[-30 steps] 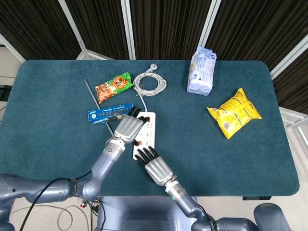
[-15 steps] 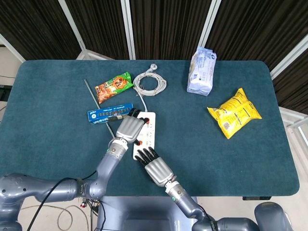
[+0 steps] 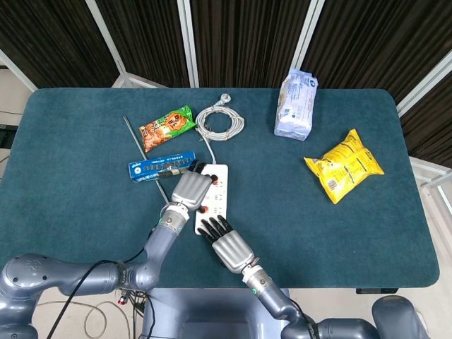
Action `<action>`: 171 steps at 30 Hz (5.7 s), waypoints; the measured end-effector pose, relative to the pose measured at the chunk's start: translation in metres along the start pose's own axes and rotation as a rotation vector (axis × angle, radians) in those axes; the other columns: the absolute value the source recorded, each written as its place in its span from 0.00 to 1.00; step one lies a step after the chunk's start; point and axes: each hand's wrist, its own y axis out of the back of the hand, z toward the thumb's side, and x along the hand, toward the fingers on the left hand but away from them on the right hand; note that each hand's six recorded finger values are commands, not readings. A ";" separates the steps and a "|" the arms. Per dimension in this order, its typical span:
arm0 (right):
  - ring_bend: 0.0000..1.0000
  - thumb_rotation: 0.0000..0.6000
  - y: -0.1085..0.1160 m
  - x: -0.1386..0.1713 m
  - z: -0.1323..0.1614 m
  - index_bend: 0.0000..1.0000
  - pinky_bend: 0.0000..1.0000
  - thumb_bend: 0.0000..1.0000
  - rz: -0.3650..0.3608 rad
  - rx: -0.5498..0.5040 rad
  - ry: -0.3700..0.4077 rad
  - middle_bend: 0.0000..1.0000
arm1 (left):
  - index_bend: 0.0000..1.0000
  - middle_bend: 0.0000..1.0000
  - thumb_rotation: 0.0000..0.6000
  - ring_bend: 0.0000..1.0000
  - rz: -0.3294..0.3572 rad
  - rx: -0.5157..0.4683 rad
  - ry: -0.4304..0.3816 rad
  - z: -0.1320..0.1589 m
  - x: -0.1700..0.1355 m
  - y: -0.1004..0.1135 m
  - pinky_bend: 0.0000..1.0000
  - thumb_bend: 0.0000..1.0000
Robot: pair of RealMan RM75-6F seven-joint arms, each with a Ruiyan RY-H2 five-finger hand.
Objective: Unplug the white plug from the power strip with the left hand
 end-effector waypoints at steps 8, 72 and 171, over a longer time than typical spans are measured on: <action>0.00 1.00 -0.003 0.000 -0.002 0.09 0.00 0.72 0.008 -0.002 -0.004 0.01 | 0.39 0.47 1.00 0.08 -0.018 0.021 0.023 0.000 0.006 -0.010 0.04 0.18; 0.00 1.00 -0.002 0.001 0.002 0.09 0.00 0.72 0.001 -0.003 -0.001 0.01 | 0.59 0.65 1.00 0.18 -0.047 0.093 0.087 -0.024 0.006 -0.027 0.04 0.36; 0.00 1.00 -0.011 0.009 0.018 0.09 0.00 0.72 0.018 -0.025 0.006 0.01 | 0.79 0.85 1.00 0.34 0.069 0.075 0.069 -0.020 0.007 -0.007 0.12 0.40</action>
